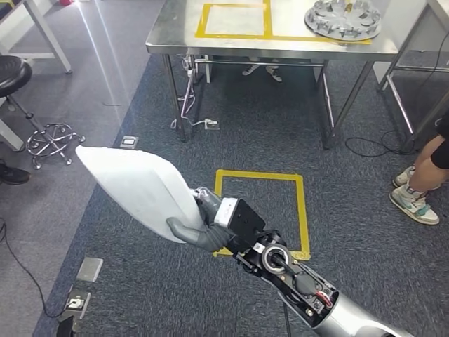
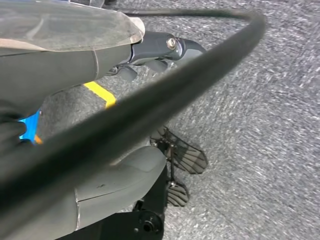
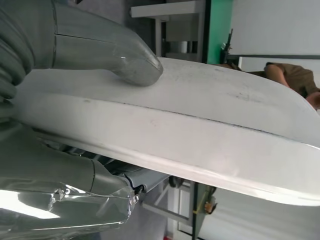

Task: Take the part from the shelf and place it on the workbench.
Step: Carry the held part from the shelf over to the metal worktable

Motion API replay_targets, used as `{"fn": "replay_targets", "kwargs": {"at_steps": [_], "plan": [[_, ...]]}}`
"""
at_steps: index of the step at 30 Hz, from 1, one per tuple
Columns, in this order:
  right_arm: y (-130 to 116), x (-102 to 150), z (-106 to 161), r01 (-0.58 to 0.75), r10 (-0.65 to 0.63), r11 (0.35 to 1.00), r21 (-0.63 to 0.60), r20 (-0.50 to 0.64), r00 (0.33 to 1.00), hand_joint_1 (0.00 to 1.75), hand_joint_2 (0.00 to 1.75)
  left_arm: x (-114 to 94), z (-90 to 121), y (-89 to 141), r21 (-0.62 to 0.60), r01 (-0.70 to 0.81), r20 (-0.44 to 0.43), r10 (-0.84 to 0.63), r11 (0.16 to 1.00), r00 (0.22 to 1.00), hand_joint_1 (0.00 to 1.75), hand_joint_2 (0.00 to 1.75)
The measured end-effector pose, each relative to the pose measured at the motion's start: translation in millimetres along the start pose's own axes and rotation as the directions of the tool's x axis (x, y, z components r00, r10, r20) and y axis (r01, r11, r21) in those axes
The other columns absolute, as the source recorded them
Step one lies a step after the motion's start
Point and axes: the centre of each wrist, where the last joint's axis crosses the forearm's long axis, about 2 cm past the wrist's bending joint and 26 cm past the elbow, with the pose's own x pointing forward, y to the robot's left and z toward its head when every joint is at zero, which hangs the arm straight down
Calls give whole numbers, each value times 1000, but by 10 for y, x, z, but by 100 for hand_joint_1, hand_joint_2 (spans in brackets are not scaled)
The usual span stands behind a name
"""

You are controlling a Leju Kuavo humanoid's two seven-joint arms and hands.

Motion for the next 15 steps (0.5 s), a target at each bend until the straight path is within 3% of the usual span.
{"fn": "replay_targets", "kwargs": {"at_steps": [15], "plan": [[45, 29, -60, 8, -8, 1000, 18, 17, 1000, 171, 175, 3, 0, -3, 9, -27, -1, 27, 1000, 1000, 0, 175]]}}
